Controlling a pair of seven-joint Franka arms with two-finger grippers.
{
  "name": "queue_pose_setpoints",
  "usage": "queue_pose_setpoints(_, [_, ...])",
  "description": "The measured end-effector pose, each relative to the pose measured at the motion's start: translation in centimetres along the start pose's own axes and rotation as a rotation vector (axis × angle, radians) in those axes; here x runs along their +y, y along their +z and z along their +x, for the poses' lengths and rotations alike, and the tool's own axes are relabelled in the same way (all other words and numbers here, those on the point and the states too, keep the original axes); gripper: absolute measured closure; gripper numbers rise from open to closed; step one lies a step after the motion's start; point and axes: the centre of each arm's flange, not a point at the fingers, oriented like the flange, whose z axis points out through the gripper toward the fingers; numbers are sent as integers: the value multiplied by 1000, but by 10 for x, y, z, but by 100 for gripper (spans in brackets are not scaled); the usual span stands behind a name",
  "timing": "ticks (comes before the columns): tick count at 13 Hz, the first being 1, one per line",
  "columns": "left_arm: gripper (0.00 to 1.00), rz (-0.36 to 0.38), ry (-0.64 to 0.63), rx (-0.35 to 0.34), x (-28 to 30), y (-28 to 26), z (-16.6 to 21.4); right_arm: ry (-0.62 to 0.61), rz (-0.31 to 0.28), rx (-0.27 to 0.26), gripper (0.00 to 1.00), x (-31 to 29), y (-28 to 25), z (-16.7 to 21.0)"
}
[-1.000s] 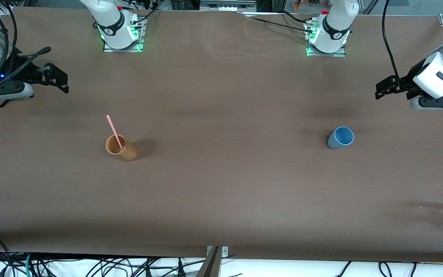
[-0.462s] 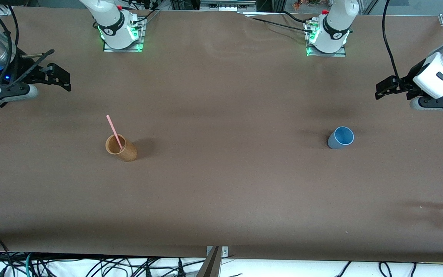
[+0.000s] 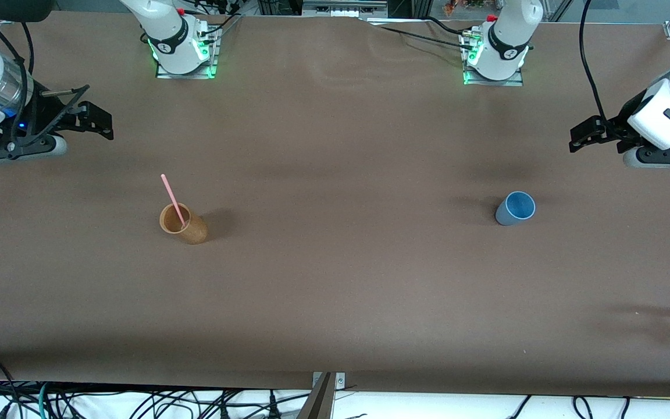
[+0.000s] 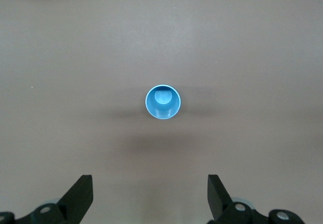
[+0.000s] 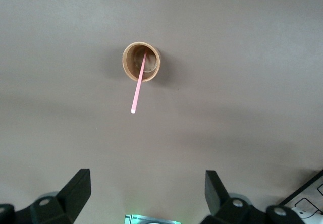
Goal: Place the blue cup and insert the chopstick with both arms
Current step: 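Reach the right gripper to the chopstick while the left gripper reaches the cup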
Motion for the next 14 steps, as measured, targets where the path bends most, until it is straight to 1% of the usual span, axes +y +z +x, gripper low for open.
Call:
queue_pose_setpoints(5, [0, 0, 0, -7, 0, 4, 4, -1, 7, -27, 0, 1, 26, 11])
queue_pose_setpoints(9, [0, 2, 16, -13, 7, 7, 6, -9, 16, -19, 0, -1, 85, 35])
queue_pose_setpoints(11, [0, 5, 40, -48, 21, 26, 14, -22, 29, -15, 0, -6, 120, 53])
queue_pose_setpoints(13, [0, 11, 70, -100, 39, 61, 29, -29, 43, -6, 0, -8, 151, 72])
queue_pose_setpoints(14, [0, 12, 76, -105, 44, 81, 41, -34, 50, 4, 0, -11, 164, 80])
